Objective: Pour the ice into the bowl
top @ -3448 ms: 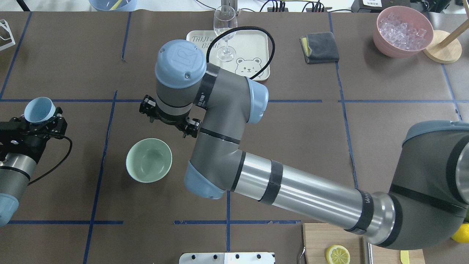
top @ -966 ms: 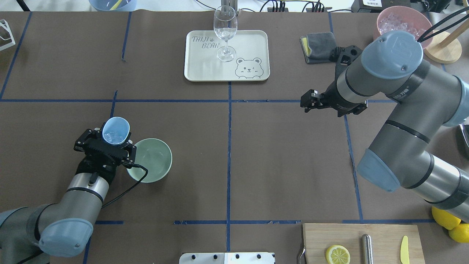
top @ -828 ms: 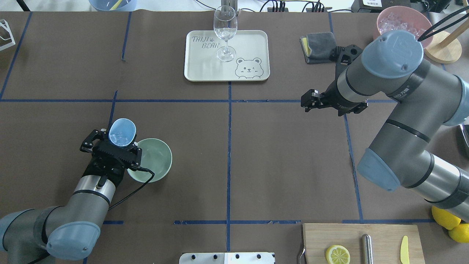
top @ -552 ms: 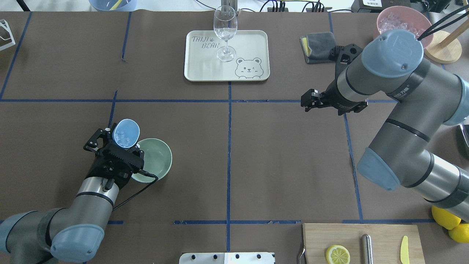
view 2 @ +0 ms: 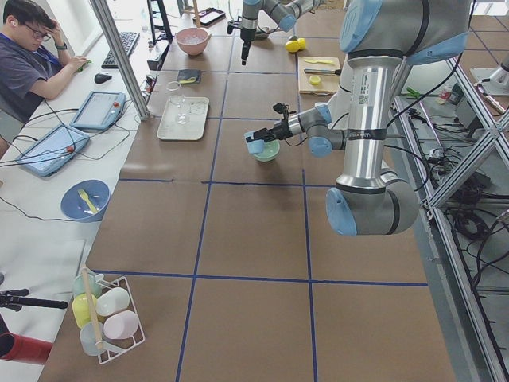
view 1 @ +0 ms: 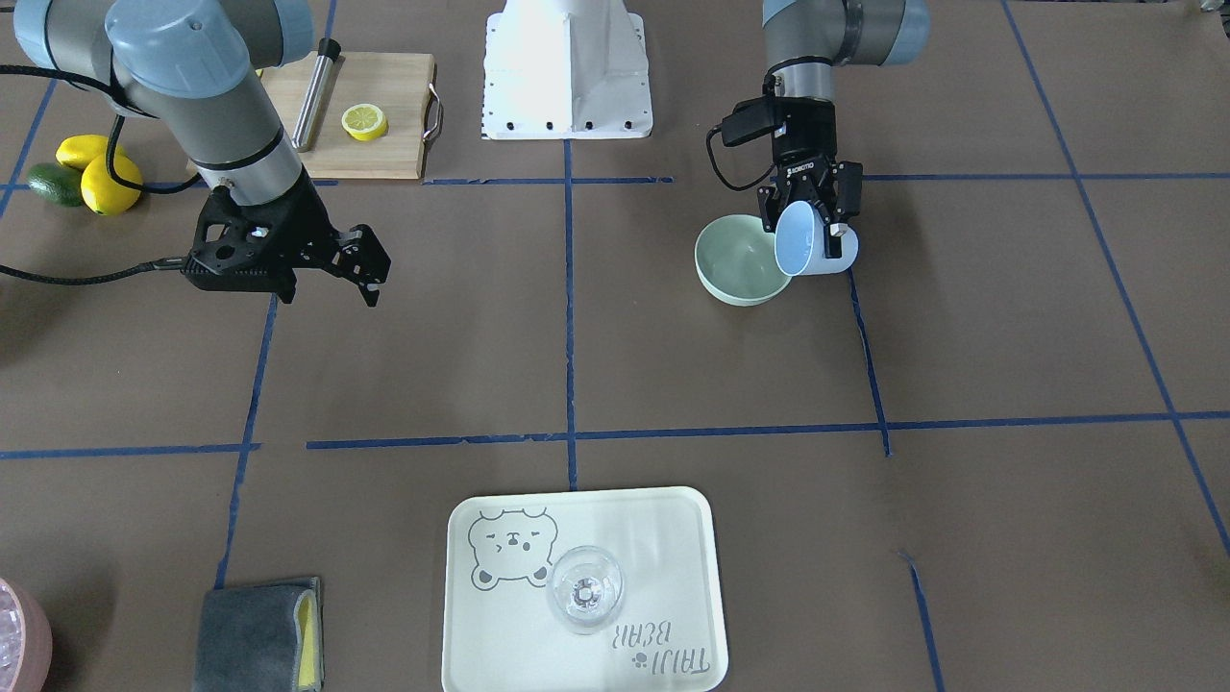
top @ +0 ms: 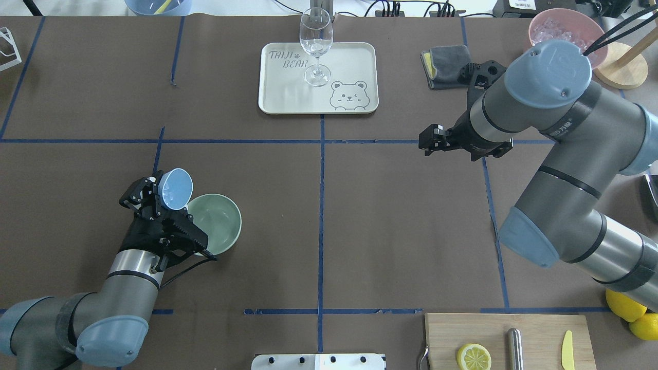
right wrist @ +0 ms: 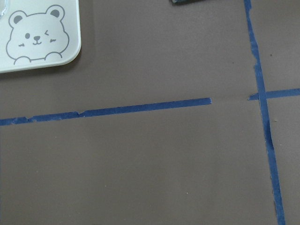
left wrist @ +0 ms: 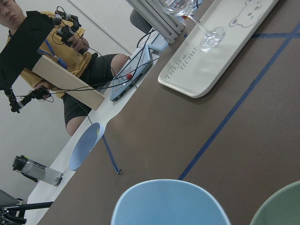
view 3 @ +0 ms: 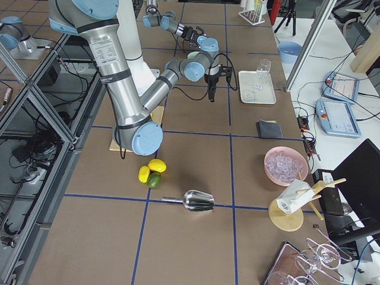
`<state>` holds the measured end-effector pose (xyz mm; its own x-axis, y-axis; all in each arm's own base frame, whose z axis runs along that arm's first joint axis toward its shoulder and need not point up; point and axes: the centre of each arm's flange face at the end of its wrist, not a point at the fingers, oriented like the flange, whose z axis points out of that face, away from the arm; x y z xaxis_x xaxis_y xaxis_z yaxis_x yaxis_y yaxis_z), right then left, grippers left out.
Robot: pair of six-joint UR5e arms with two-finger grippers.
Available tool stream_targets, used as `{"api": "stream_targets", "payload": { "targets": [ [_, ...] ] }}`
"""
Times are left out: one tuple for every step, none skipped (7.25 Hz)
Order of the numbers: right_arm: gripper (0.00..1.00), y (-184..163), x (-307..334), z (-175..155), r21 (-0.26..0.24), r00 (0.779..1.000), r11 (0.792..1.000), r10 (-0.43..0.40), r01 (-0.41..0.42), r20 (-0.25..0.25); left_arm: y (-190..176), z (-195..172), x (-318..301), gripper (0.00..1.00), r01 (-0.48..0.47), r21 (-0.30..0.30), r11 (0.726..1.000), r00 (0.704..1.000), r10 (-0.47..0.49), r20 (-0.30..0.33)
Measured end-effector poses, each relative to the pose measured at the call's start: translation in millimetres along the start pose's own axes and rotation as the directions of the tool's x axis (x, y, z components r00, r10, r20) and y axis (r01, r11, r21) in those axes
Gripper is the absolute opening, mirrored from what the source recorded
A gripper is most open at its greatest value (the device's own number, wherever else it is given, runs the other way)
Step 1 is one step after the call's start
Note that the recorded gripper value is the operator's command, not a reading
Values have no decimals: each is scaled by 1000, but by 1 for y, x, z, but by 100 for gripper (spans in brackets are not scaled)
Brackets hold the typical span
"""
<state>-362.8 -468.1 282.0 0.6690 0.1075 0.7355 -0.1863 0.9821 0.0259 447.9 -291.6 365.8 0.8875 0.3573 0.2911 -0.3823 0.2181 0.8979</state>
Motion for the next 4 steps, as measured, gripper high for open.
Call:
{"api": "stream_targets", "payload": {
  "targets": [
    [100,1,-1,0,-1,1000,1000,3,-3,2,2,1,3,0,-91,-10,996,996,91,9],
    [100,1,-1,0,-2,1000,1000,4,-4,2,4,0,7,0,-170,-19,985,985,171,23],
    [100,2,-2,1,-4,1000,1000,3,-3,3,6,-2,11,0,-241,-26,970,969,241,43],
    [100,4,-4,2,-5,1000,1000,-2,2,8,7,-3,14,0,-305,-33,952,950,306,55]
  ]
}}
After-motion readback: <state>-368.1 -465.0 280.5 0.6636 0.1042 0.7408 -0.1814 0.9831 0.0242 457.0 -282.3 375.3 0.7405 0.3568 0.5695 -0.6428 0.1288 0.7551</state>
